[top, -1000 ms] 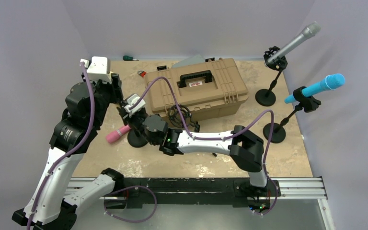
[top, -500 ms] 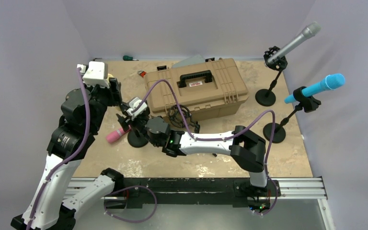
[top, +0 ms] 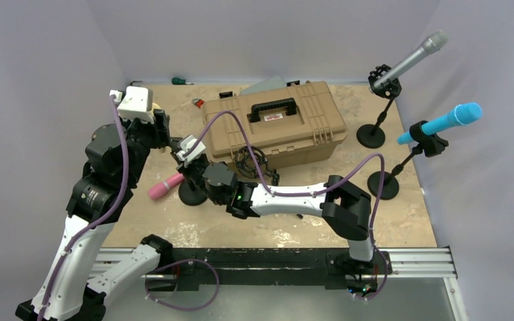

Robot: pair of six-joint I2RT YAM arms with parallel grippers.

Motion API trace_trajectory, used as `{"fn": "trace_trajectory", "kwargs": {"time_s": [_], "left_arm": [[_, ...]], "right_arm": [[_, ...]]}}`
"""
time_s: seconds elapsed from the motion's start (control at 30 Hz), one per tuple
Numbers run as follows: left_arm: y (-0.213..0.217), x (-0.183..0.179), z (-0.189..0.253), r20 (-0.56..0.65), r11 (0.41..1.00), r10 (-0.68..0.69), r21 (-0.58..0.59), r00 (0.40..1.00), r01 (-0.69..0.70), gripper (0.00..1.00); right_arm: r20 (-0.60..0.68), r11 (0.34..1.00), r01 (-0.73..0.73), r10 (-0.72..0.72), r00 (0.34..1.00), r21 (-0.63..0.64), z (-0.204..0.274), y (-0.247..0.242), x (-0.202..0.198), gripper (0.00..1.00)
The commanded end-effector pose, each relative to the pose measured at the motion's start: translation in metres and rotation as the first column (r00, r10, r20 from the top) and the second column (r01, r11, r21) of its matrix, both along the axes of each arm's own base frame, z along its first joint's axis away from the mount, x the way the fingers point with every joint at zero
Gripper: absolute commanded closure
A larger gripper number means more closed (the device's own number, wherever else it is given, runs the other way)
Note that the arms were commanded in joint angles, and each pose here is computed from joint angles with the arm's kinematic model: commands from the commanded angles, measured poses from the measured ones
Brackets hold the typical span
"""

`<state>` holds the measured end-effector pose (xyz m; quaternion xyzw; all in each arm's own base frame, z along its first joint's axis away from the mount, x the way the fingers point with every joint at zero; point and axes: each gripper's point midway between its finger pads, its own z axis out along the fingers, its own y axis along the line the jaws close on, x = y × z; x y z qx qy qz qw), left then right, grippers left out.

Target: Remove the microphone from the stand

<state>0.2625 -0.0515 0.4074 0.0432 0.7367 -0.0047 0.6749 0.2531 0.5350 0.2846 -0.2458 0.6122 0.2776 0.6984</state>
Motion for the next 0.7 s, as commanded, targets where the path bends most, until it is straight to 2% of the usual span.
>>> {"fn": "trace_trajectory", "kwargs": {"time_s": [0.0,0.33,0.43,0.47,0.5,0.53,0.6,0.67], "left_arm": [[0.002,-0.001,0.014,0.059,1.0,-0.002,-0.004,0.998,0.002,1.0],[0.011,0.0,0.026,0.066,0.999,0.051,-0.011,0.997,-0.05,1.0],[0.009,-0.001,0.024,0.061,0.999,0.038,-0.007,0.997,-0.038,1.0],[0.007,-0.001,0.023,0.061,1.0,0.028,-0.005,0.998,-0.028,1.0],[0.006,-0.002,0.022,0.063,1.0,0.018,-0.007,0.998,-0.018,1.0],[0.005,-0.002,0.021,0.063,1.0,0.011,-0.005,0.998,-0.011,1.0],[0.004,-0.004,0.02,0.066,1.0,0.004,-0.007,0.998,-0.003,1.0],[0.004,-0.005,0.02,0.07,1.0,0.0,-0.009,0.998,0.001,1.0]], "right_arm": [[0.03,0.995,0.031,-0.034,0.999,0.095,0.046,-0.008,0.007,1.0],[0.035,0.996,0.024,-0.027,0.999,0.082,0.039,-0.008,0.006,1.0],[0.045,0.996,-0.026,0.022,0.999,0.085,0.042,-0.007,-0.002,1.0],[0.04,0.995,-0.043,0.04,0.998,0.085,0.044,-0.007,-0.002,0.88],[0.031,0.995,-0.057,0.054,0.998,0.085,0.045,-0.007,-0.001,0.68],[0.022,0.993,-0.074,0.073,0.997,0.094,0.046,-0.008,0.001,0.55],[0.021,0.986,-0.123,0.122,0.992,0.111,0.051,-0.012,0.002,0.38],[0.034,0.982,-0.152,0.149,0.988,0.109,0.051,-0.015,0.004,0.34]]}}
